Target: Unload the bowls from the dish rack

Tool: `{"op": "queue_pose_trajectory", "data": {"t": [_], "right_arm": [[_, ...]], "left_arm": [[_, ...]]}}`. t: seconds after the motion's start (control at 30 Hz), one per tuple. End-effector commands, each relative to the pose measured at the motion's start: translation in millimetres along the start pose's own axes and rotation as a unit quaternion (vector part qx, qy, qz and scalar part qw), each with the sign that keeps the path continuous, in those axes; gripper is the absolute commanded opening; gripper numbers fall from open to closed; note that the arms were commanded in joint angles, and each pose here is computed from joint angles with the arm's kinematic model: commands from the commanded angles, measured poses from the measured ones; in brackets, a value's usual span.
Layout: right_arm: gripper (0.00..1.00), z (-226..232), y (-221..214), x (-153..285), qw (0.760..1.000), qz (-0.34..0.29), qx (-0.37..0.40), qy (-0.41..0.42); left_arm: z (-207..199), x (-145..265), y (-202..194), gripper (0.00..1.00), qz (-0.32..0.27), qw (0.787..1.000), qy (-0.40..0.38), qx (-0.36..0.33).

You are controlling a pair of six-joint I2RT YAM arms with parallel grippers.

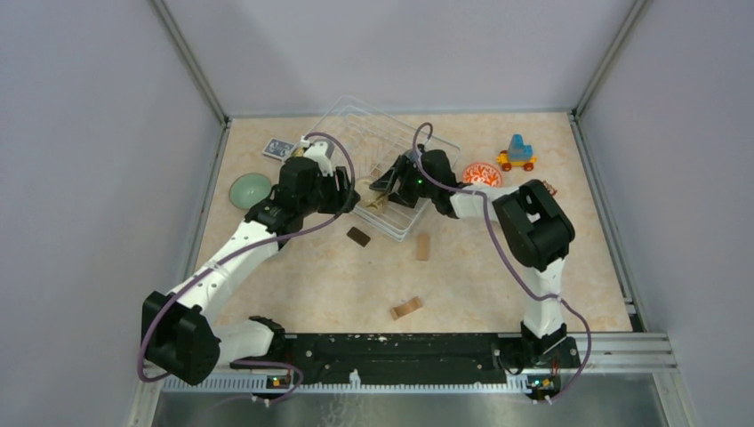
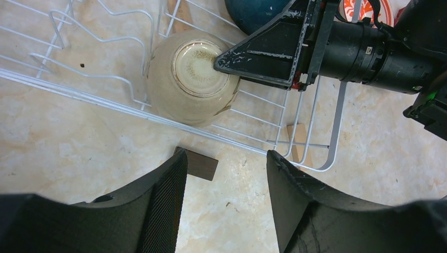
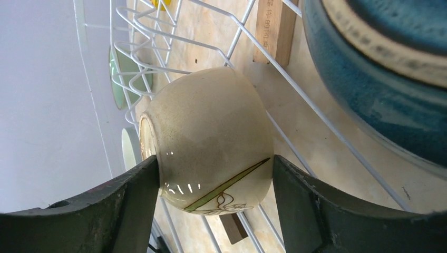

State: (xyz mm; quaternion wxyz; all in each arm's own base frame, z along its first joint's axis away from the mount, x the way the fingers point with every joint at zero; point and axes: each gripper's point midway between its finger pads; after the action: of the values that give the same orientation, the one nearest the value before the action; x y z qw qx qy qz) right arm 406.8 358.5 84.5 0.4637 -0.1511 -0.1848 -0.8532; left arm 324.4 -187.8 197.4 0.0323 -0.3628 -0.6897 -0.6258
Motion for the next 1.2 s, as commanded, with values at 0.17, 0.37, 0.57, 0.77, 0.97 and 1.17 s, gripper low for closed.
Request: {"op": "queue_pose_trajectory", "data": {"t": [0.17,0.37,0.57,0.77,0.97,1.17], "right_arm": [[0.61,32,19,25,0.998,-0.029,0.041,0.025],[0.6,58,29,45,0.996,-0.052,0.069,0.036],[0.56,69,39,60,0.992,-0.075,0.096,0.019],[0.56,65,56,78,0.981,-0.113,0.152,-0.033],[0.56,67,71,94,0.965,-0.137,0.209,-0.077],[0.56,82,75,93,0.953,-0.135,0.257,-0.082]], "left_arm": [[0,6,10,0.62,-0.022,1.0,0.002,-0.008],[0,6,11,0.62,-0.023,1.0,0.001,-0.006],[0,6,10,0.62,-0.021,1.0,0.001,-0.007],[0,6,10,0.62,-0.021,1.0,0.0,-0.006],[0,4,10,0.62,-0.021,1.0,0.0,-0.007],[-1,1,9,0.62,-0.017,1.0,-0.004,-0.007]]}}
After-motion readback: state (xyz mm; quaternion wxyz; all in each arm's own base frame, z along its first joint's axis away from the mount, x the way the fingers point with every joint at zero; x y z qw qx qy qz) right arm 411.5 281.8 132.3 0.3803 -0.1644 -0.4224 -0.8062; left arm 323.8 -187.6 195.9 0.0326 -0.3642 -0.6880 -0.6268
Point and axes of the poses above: each gripper's point midway between its finger pads, its own x axis back along the fingers, its own z axis along the line the jaws close on, y = z × x, and after that the axes turned 11 degrees about -x, right-handed
